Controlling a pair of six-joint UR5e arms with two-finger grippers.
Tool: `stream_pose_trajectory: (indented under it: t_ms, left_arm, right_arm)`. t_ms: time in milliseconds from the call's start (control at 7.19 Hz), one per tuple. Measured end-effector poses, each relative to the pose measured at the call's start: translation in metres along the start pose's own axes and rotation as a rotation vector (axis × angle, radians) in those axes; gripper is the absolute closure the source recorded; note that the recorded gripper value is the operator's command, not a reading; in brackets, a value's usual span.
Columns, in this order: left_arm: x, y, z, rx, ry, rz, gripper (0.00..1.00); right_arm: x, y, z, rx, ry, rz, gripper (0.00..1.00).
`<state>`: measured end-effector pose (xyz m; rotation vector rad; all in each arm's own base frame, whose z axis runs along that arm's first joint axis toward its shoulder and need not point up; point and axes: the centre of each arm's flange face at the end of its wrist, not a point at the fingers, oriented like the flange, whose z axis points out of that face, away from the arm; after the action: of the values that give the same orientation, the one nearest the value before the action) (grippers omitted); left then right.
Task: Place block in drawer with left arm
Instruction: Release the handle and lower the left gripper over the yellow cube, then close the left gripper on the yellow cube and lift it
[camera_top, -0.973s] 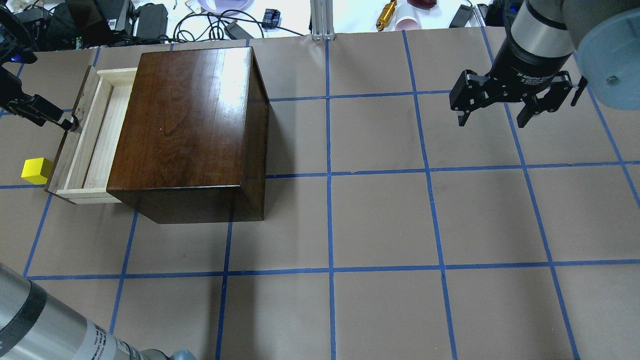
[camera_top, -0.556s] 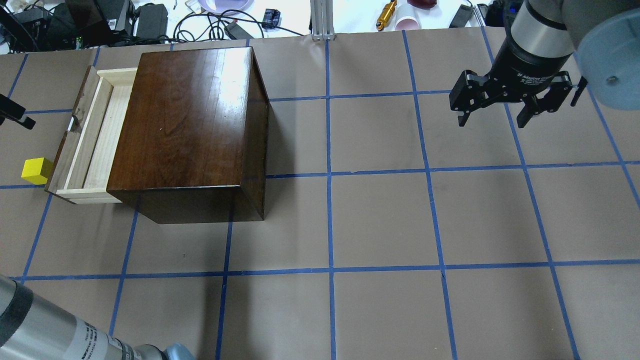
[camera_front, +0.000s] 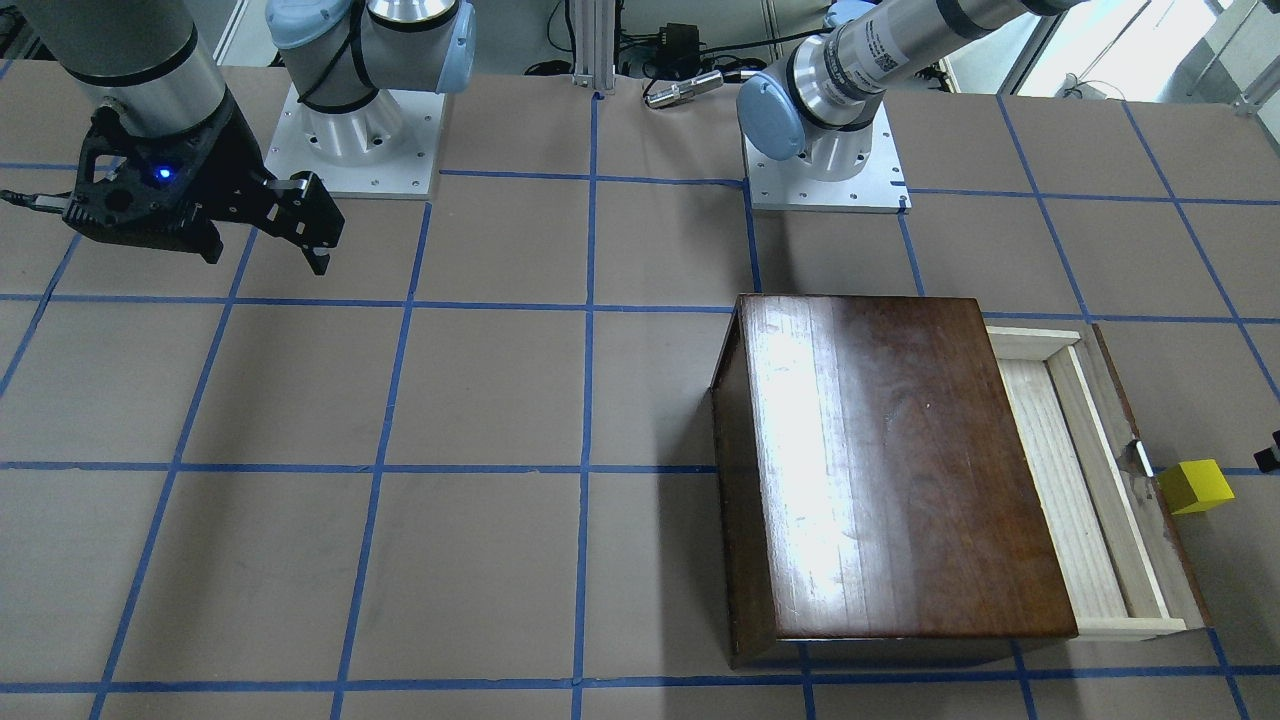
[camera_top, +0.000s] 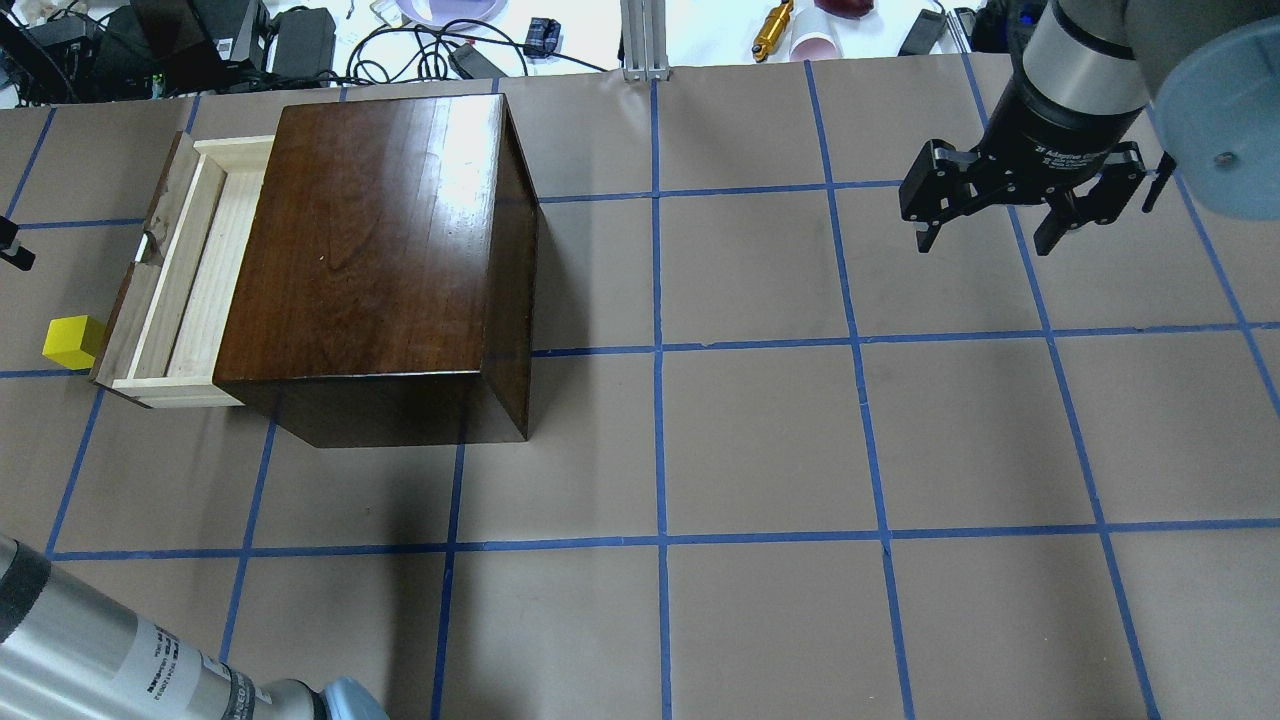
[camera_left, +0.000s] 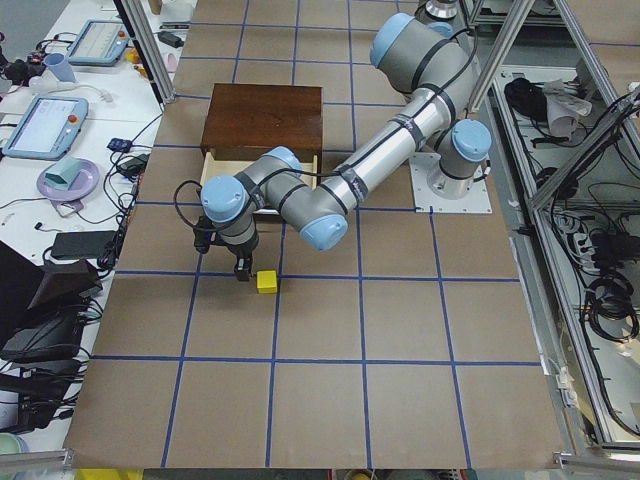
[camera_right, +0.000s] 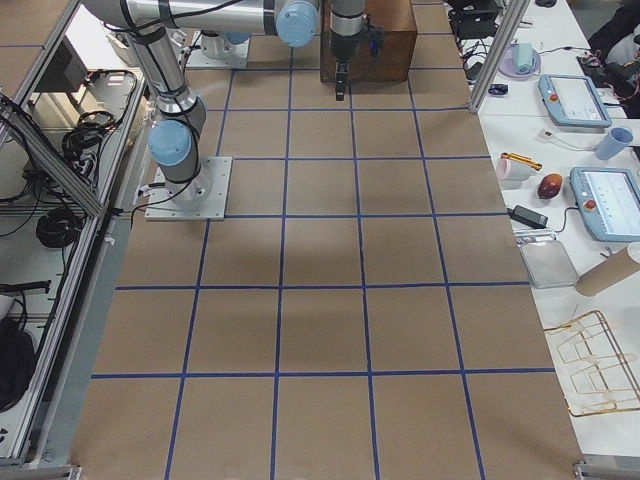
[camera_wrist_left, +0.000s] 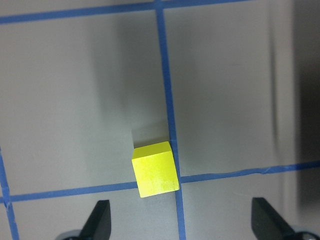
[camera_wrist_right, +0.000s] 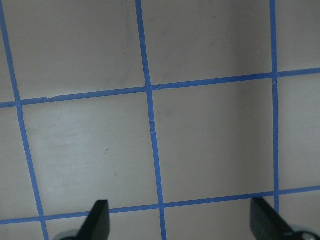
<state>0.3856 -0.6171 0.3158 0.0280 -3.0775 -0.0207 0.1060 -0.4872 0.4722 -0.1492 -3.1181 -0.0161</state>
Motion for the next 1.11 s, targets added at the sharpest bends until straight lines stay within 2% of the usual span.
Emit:
stream_pose_trajectory:
  t_ms: [417,1112]
  left_arm:
    - [-0.008,-0.006,0.051,-0.041,0.036,-0.07,0.0]
    - [-0.011,-0.004,0.104,-0.097,0.059,-0.069,0.0]
  right_arm:
    - [0.0,0.0,0.0,0.0,0.0,0.0,0.0]
    - [0.0,0.0,0.0,0.0,0.0,0.0,0.0]
